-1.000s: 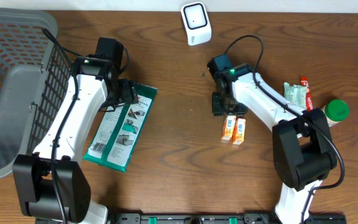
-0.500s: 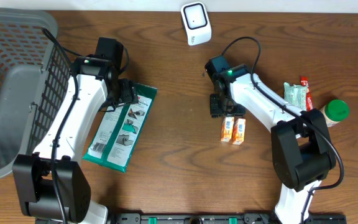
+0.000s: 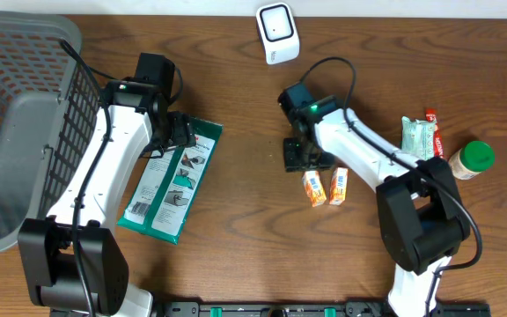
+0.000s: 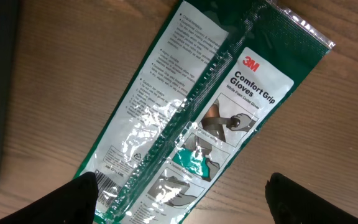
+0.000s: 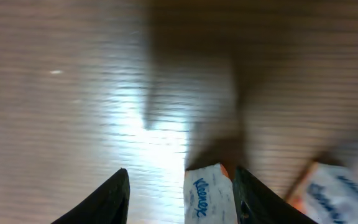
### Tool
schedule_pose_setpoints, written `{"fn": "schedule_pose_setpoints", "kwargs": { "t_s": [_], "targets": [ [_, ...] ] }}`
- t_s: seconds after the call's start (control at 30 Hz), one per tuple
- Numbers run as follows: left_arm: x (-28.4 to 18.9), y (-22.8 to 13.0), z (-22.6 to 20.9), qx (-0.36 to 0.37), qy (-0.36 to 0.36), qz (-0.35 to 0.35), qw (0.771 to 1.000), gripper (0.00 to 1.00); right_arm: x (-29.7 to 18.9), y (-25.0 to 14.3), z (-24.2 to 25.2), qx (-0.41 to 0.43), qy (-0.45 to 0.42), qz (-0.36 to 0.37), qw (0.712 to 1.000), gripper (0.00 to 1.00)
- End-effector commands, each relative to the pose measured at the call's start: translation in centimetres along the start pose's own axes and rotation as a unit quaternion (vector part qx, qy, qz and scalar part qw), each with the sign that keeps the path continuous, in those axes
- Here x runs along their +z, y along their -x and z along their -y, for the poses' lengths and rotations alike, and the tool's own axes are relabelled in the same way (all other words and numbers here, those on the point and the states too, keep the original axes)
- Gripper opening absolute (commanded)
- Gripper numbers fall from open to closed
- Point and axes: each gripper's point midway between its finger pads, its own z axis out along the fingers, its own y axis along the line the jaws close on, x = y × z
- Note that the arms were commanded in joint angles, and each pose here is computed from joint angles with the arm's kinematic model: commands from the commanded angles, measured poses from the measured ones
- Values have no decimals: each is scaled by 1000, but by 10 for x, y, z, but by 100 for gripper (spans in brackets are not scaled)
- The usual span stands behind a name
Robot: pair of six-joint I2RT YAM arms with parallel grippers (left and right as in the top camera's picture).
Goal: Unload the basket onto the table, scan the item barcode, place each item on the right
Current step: 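Grasp the left orange Kleenex pack with the right gripper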
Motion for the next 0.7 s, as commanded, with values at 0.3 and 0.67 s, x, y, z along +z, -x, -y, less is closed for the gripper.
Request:
{"fn": "schedule_pose_setpoints", "kwargs": {
  "t_s": [0.3,0.67],
  "targets": [
    [-5,4,-1,-1,2,7,1000,87,-56,31,-13,-78,28,48,995,64],
    [-5,4,-1,-1,2,7,1000,87,-50,-17,6,-128,-9,-50,990,75]
  ]
}}
